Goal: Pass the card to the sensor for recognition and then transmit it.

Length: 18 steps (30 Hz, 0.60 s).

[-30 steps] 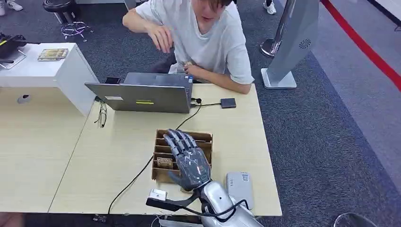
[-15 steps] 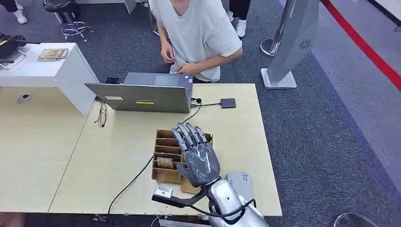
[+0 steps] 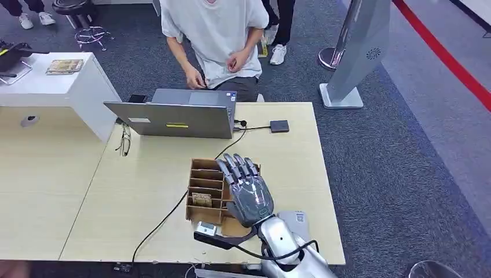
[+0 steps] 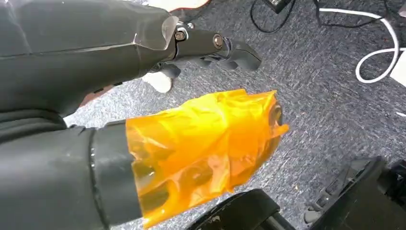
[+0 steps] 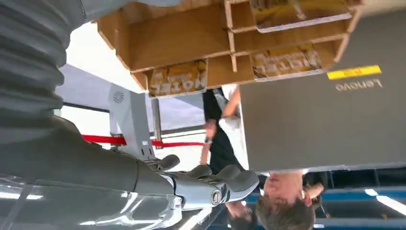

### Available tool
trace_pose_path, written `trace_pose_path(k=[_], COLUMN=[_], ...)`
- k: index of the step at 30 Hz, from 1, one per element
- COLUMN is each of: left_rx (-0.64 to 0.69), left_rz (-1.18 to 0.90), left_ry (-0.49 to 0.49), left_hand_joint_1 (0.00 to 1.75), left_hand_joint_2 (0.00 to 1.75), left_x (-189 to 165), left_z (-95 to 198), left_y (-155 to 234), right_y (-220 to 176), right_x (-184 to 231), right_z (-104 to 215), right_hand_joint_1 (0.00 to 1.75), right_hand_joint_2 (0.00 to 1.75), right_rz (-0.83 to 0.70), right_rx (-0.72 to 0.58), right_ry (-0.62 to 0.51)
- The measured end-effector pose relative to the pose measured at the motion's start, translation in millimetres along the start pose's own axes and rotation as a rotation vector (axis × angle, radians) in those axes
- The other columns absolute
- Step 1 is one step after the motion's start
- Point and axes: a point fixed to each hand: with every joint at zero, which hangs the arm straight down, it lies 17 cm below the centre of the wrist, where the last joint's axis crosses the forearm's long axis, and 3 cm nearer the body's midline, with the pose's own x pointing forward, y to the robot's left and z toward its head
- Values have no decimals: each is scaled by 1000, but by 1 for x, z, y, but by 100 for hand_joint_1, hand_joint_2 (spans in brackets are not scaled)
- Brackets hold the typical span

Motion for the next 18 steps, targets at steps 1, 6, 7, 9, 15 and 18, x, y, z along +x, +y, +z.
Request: trace_pose_path(k=[1,6,7,9,15,18], left_rx=[-3,-9,-10,-10,-10,-11], left_rz=[-2,-8,-8,-9,-14,-15], left_ry=[4,6,9,11,8,7], left_hand_joint_1=[0,0,0,0,0,0], left_hand_joint_2=[0,0,0,0,0,0], left_x=[0,-1,-1,-1,-1,0], left_z=[0,0,0,0,1,1], left_y=[-1,-2,-2,-2,-3,-2], right_y=[2,7,7,8,7,4], right_x=[-1,-4,-5,-5,-6,-8], right_z=[0,-2,-1,-2,-4,-8], right_hand_joint_1=[0,0,0,0,0,0], right_hand_joint_2=[175,175,175,175,175,175], right_rz=[3,13,14,15,20,27], right_rx=[9,30,32,34,37,34], right_ry=[3,8,9,9,11,13])
